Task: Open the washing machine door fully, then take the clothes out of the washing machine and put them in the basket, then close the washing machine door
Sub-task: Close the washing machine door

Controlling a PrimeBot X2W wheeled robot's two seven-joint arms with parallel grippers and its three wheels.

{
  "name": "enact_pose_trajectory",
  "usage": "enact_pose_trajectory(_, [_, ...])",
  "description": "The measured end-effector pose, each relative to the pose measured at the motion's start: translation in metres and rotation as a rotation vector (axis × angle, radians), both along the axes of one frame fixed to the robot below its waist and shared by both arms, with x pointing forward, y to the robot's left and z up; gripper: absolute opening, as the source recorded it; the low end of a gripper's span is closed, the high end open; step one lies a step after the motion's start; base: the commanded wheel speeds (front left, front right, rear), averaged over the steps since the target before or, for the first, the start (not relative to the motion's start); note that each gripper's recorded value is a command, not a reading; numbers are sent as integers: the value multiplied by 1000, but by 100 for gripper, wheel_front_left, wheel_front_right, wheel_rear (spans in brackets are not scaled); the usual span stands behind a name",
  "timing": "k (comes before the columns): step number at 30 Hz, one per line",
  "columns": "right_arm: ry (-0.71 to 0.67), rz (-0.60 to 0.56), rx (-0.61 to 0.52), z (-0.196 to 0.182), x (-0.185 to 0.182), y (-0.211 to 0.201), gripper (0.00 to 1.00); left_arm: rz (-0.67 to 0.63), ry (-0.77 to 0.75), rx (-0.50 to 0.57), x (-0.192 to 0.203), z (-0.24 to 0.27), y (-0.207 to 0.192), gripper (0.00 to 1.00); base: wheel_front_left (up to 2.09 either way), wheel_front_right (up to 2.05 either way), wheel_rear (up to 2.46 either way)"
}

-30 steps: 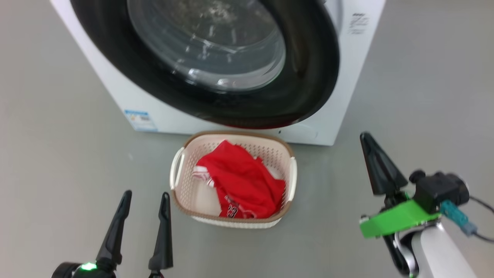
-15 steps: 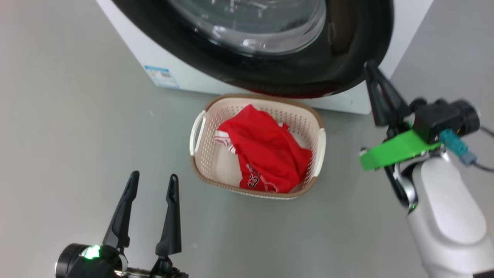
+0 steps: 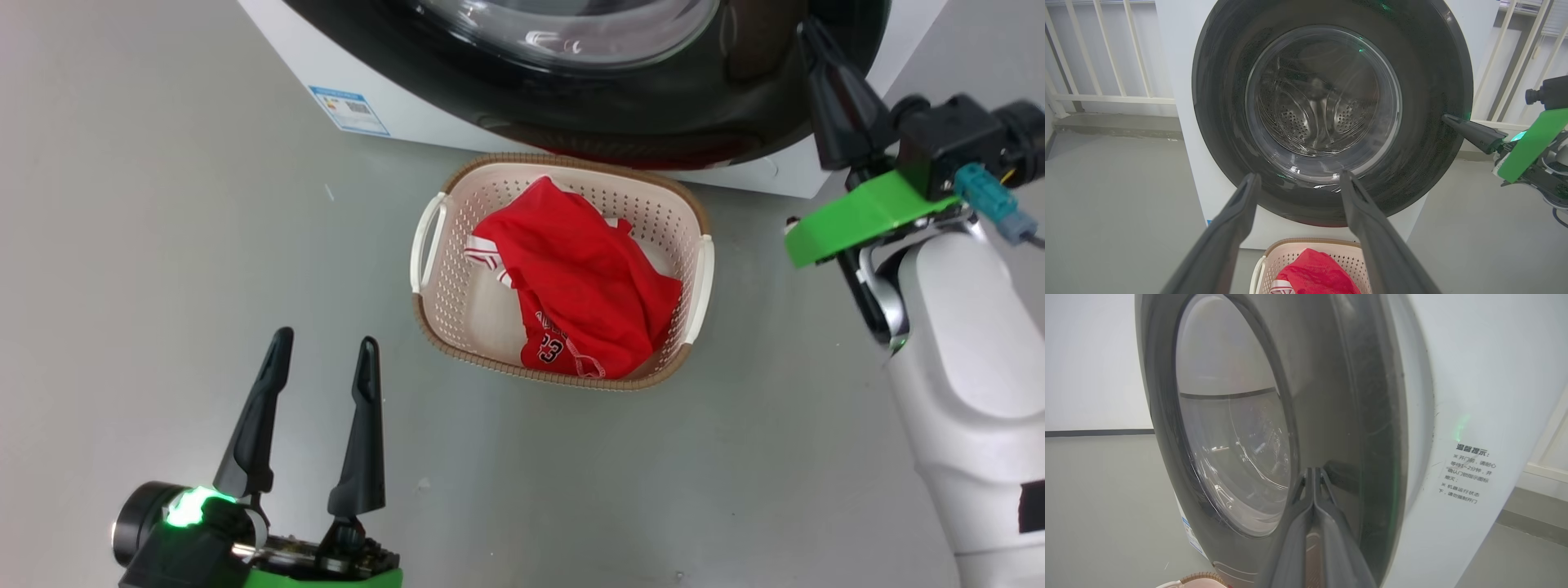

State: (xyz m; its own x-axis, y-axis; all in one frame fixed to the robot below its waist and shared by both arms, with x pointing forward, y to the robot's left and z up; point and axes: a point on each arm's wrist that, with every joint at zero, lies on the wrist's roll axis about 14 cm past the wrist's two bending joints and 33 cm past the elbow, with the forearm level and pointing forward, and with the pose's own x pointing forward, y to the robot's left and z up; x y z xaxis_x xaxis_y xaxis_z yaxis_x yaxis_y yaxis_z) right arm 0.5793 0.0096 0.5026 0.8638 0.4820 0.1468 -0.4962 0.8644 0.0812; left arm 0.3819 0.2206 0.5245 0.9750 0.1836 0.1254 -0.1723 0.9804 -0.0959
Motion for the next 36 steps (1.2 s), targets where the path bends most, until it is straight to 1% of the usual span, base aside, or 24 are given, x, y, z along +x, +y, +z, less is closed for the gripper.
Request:
enact_pose_trajectory(5, [-15, -4, -5, 3, 13, -1, 0, 3, 16, 7, 1, -5, 1, 100, 0, 0, 0])
enact_pose_trajectory(12, [-34, -29, -36, 4, 40, -8, 0, -7, 28, 12, 8, -10, 0, 100, 0, 0, 0])
enact_pose_trajectory(20, [-42, -42, -85, 3, 60, -11, 0, -17, 36, 9, 15, -15, -3, 100, 0, 0, 0])
enact_pose_trajectory(36, [-44, -43, -127, 0, 69, -11, 0, -29, 36, 6, 20, -16, -4, 100, 0, 0, 0])
